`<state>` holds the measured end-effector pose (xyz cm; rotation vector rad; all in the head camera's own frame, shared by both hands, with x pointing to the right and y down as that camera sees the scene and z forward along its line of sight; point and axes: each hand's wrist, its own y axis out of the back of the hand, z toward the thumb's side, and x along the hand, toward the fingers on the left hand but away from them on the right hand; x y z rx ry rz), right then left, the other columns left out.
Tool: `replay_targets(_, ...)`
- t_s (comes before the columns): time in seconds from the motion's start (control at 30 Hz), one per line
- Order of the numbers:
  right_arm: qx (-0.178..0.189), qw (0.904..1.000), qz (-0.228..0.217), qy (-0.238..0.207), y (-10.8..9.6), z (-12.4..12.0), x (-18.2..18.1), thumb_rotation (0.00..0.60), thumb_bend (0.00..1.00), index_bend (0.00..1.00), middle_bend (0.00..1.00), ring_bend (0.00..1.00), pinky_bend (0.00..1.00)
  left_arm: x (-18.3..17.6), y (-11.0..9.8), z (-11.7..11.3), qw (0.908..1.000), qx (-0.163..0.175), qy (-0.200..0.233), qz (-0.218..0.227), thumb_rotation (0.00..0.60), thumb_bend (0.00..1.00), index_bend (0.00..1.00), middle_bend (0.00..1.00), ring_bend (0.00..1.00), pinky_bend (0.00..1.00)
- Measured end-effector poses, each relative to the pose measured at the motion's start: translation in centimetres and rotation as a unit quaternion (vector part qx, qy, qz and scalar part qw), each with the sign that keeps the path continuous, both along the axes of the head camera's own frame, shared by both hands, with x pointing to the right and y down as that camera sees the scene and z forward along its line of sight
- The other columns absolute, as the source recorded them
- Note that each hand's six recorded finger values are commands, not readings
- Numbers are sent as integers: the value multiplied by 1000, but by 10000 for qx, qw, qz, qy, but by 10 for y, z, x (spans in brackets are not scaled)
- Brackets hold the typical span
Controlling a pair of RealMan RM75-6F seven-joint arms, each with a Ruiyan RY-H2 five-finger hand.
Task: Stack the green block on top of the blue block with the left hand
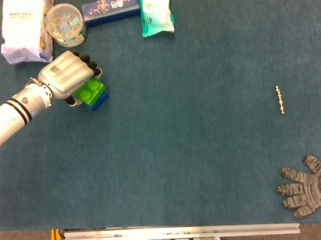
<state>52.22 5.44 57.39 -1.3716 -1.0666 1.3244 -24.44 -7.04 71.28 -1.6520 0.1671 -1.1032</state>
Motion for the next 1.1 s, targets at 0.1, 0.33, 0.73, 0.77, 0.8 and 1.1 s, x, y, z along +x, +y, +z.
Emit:
replay_targets(0.1, 8, 10000, 4, 0, 0, -1, 0, 600, 215, 380, 377, 267, 389, 0, 0, 1, 10000, -38, -32, 20, 600, 223, 431, 334, 249, 336)
replay_targets(0.33, 21, 10000, 15, -1, 1, -1, 1, 600, 216, 380, 377, 267, 389, 1, -1, 4, 9999, -91, -77, 41, 600, 223, 431, 330, 247, 334)
replay_targets(0.73, 43, 10000, 20, -9, 0, -2, 1, 600, 214, 380, 377, 267, 389, -1, -3, 9, 9998, -175, -125, 17, 600, 222, 430, 328, 246, 334)
replay_targets(0.77, 44, 10000, 19, -8, 0, -2, 1, 600, 214, 380, 377, 267, 389, -1, -3, 10, 9998, -186, -120, 5, 600, 222, 430, 328, 246, 334)
replay_targets(0.8, 43, 10000, 21, -8, 0, -2, 1, 600, 215, 380, 377, 267, 389, -1, -3, 10, 9997, -194, -118, -5, 600, 223, 430, 328, 246, 334)
replay_targets(1.1, 53, 10000, 26, 4, 1, -3, 1, 600, 215, 380, 377, 267, 389, -5, -5, 13, 9995, -266, -51, -141, 600, 223, 430, 327, 246, 334)
